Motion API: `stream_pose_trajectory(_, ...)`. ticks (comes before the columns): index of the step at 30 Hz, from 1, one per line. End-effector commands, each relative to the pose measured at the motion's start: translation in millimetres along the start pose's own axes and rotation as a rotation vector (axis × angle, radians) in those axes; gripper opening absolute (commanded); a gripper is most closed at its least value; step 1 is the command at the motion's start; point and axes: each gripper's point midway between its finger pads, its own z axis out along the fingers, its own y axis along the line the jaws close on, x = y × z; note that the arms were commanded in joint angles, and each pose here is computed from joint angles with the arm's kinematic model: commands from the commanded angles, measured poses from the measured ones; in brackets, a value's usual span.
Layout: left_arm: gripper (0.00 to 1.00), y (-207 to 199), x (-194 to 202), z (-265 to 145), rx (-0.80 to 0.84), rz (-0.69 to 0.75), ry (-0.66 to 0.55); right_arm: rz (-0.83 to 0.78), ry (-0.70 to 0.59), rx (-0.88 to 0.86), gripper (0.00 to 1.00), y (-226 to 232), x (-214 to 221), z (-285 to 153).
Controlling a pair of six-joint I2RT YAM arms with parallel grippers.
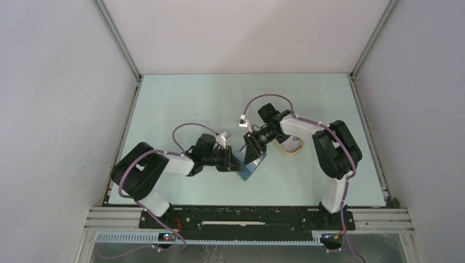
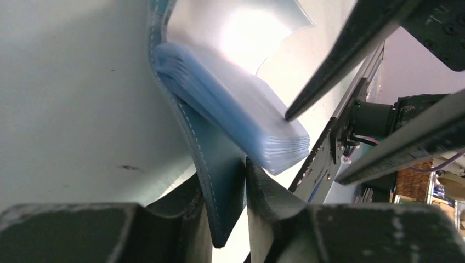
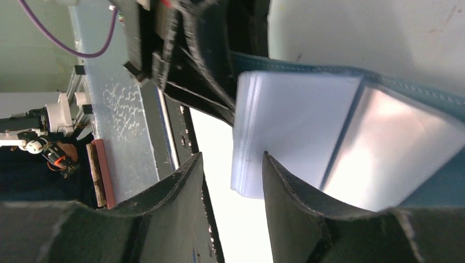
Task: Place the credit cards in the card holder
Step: Open the card holder at the center of the board.
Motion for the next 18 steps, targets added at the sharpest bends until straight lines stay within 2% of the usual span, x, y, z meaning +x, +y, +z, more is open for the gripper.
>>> stream_pose_trajectory(1,0.32,9,0,-3,-0.008,-0.016,-0.023,0.055,0.014,0.046,0.53,-17,0,1)
stream_pose_trajectory(8,0.5,18,5,-16,-0.049,-0.052,-0.057,0.076,0.053,0.072,0.51,-25,8,15)
stream_pose_trajectory(13,0.52,15,1,-26,-0.064,-0.066,-0.105,0.076,0.083,0.082,0.45,-28,14,25)
stream_pose_trajectory(18,0.52,12,-5,-43,-0.099,-0.084,-0.179,0.007,0.114,0.156,0.43,-30,16,29)
